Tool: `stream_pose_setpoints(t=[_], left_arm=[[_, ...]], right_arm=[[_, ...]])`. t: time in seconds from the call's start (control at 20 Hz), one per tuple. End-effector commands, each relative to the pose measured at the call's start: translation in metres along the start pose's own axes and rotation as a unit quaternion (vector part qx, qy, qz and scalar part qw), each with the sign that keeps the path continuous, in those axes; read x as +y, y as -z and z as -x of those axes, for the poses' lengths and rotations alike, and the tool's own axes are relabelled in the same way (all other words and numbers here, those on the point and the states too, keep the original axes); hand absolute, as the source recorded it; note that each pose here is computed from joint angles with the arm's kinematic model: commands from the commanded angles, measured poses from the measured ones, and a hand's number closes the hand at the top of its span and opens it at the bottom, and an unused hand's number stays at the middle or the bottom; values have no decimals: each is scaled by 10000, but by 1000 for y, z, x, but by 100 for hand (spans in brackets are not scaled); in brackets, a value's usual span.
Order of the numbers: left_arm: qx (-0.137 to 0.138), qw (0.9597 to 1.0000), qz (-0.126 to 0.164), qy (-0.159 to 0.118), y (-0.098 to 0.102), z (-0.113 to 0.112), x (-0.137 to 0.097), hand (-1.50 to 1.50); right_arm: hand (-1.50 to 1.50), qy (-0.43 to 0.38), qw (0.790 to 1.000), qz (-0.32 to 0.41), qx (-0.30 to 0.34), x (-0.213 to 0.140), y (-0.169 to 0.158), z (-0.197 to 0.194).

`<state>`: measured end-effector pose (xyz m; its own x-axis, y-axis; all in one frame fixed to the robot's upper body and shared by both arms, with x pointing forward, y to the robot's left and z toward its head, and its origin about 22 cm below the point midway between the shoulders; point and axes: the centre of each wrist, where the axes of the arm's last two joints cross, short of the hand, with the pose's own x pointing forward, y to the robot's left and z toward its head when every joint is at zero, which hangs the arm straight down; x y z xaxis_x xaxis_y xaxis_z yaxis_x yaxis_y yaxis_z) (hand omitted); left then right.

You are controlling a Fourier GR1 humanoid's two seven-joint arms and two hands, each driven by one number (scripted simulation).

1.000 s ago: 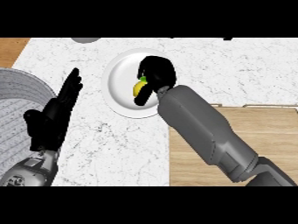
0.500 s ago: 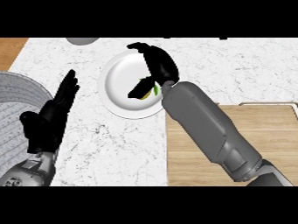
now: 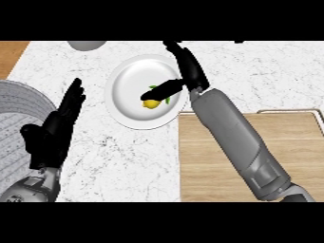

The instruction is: Pick the lemon from the tray and place it in the plate

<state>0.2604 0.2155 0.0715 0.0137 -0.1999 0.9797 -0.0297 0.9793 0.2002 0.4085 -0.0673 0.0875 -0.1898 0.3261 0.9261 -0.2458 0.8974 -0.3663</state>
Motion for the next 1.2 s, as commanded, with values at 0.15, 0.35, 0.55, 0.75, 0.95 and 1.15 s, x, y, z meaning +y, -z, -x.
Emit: stream_pose_setpoints(t=[0.15, 0.35, 0.55, 0.75, 0.95, 1.15], left_arm=[[1236, 9920, -238, -41, -9, 62, 6, 0], [1085, 9936, -308, -4, -3, 49, 12, 0], [1219, 9924, -193, 25, -3, 53, 2, 0], [1168, 9931, -107, 4, -12, 58, -4, 0], [1244, 9921, -174, -29, -8, 56, 2, 0], [1173, 9931, -70, -29, -10, 56, 6, 0]], right_arm=[[-150, 446, 9979, -291, -359, -4, -3, 17], [-150, 424, 9975, -324, -468, -1, -13, 45], [-150, 232, 9983, -283, -450, 2, -7, 38], [-150, 73, 9997, -94, -203, 2, -10, 52], [-150, -133, 9998, -59, -105, 3, -14, 63], [-150, -238, 9997, 71, -27, 4, -8, 57]])
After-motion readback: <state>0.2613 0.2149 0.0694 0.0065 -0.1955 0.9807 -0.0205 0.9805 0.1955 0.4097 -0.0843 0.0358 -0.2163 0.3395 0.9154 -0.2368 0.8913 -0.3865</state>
